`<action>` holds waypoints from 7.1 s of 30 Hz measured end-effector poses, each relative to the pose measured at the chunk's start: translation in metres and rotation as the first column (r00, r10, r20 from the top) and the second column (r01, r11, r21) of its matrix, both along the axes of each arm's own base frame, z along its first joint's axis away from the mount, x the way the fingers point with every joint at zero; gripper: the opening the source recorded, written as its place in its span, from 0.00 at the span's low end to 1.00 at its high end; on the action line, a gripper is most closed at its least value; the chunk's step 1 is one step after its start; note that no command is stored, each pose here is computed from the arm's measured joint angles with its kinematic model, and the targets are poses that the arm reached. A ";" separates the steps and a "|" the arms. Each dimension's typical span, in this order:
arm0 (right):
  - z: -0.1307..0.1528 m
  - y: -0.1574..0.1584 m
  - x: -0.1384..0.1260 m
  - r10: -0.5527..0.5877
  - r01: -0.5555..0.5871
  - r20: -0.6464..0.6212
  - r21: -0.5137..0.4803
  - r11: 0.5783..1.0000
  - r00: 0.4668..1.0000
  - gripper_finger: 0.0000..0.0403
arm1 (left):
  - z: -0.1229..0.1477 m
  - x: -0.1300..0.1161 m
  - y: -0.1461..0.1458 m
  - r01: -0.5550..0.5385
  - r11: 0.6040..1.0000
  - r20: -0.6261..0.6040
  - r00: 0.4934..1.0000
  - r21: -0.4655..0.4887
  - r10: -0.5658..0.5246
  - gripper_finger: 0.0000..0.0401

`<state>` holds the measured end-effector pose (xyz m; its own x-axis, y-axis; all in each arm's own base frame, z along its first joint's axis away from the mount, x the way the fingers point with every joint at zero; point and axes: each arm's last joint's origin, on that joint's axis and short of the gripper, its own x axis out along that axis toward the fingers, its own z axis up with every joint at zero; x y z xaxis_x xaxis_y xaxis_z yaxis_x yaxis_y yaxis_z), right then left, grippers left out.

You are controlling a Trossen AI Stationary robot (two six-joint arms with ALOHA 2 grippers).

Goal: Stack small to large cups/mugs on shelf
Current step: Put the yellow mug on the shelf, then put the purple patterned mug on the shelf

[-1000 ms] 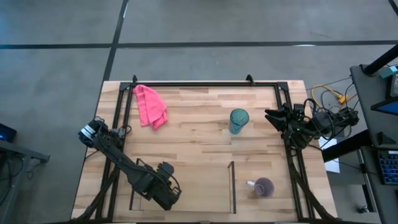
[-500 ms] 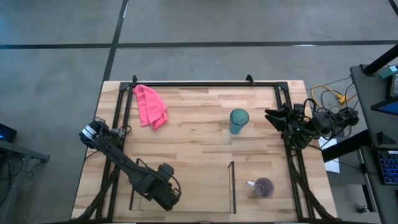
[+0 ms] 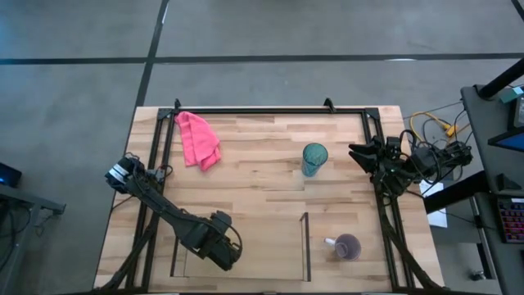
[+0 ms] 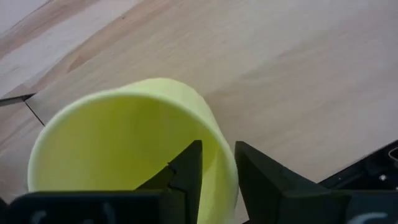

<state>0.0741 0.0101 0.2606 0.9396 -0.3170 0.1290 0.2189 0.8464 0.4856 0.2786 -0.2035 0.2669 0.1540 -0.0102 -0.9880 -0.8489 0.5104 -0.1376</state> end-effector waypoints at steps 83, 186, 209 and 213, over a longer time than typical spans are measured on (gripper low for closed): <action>0.021 0.090 0.080 0.626 0.110 -0.773 0.634 0.765 0.103 0.40 | 0.134 0.092 0.136 0.354 0.717 0.357 0.684 0.600 -0.636 0.20; 0.104 0.109 0.112 0.257 -0.156 -0.933 0.223 0.962 0.251 0.03 | 0.137 0.097 0.141 0.444 0.591 0.301 0.565 0.673 -0.768 0.20; 0.133 0.091 0.172 0.267 -0.415 -0.808 0.031 0.909 0.525 0.03 | 0.138 0.067 0.154 0.386 0.648 0.127 0.790 0.656 -0.600 0.20; 0.120 0.096 0.193 0.284 -0.455 -0.827 0.039 0.890 0.485 0.03 | 0.150 0.046 0.160 0.335 0.669 0.122 0.834 0.664 -0.538 0.20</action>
